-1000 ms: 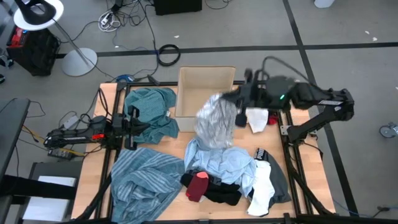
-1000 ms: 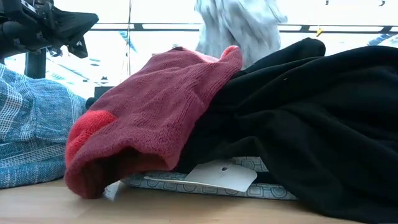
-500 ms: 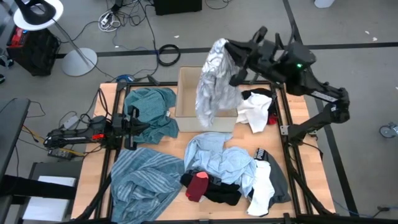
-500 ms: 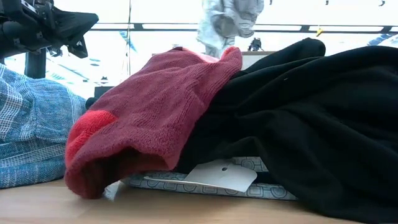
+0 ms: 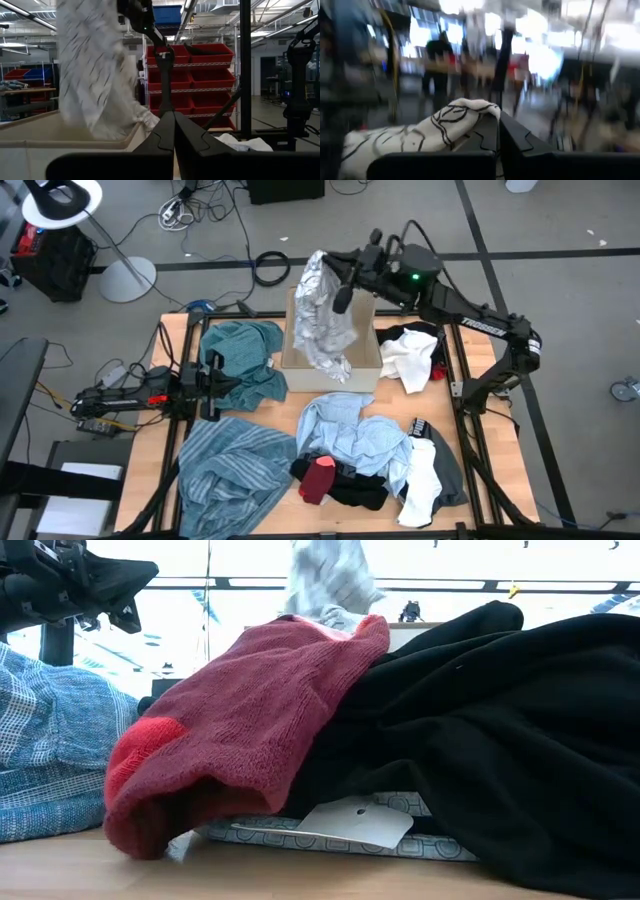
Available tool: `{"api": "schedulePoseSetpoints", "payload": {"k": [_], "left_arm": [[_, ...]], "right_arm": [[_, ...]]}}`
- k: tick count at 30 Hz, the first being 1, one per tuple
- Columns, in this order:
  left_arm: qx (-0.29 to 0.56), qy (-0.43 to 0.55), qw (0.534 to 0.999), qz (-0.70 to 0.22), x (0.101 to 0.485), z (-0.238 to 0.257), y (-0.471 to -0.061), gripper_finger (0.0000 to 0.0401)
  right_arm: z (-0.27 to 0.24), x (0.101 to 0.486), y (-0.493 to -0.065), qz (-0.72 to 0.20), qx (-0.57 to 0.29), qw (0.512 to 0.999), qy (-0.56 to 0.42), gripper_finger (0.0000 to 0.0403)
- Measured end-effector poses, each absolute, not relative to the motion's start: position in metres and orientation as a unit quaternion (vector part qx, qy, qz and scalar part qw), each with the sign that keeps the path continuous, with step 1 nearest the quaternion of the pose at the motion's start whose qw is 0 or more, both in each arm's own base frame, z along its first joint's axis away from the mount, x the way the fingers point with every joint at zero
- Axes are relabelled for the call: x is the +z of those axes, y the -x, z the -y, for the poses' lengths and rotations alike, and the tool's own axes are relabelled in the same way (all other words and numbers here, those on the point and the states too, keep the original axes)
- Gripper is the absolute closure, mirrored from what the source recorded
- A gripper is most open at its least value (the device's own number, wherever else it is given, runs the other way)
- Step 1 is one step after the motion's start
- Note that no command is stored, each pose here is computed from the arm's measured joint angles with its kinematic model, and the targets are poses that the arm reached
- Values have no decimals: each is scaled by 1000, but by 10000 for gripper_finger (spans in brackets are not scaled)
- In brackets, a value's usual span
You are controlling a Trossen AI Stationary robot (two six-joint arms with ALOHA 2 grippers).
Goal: Sort clothes
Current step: Put the white patterned shirt into the white laundry bin, then put the white pants into the white laundry bin
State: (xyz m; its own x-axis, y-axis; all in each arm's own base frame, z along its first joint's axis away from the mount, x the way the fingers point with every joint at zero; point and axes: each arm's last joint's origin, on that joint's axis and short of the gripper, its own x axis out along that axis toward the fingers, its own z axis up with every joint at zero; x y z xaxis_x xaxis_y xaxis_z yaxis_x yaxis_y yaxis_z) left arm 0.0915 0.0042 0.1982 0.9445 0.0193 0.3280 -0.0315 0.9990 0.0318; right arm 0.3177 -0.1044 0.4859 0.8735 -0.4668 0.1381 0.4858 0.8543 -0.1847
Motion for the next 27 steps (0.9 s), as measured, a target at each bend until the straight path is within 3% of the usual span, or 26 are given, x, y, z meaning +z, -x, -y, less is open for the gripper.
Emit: {"api": "schedulePoseSetpoints", "payload": {"k": [9,13,21,27], "left_arm": [[13,-18,986,166,198,-4,-92,394],[13,-18,986,166,198,-4,-92,394],[13,-18,986,166,198,-4,-91,394],[13,-18,986,166,198,-4,-92,394]], "right_arm": [[113,453,-297,-129,-276,951,-46,398],[114,439,-308,-168,-239,954,-73,383],[118,413,-319,-241,-213,941,-106,312],[121,422,-290,-270,-232,928,-108,266]]}}
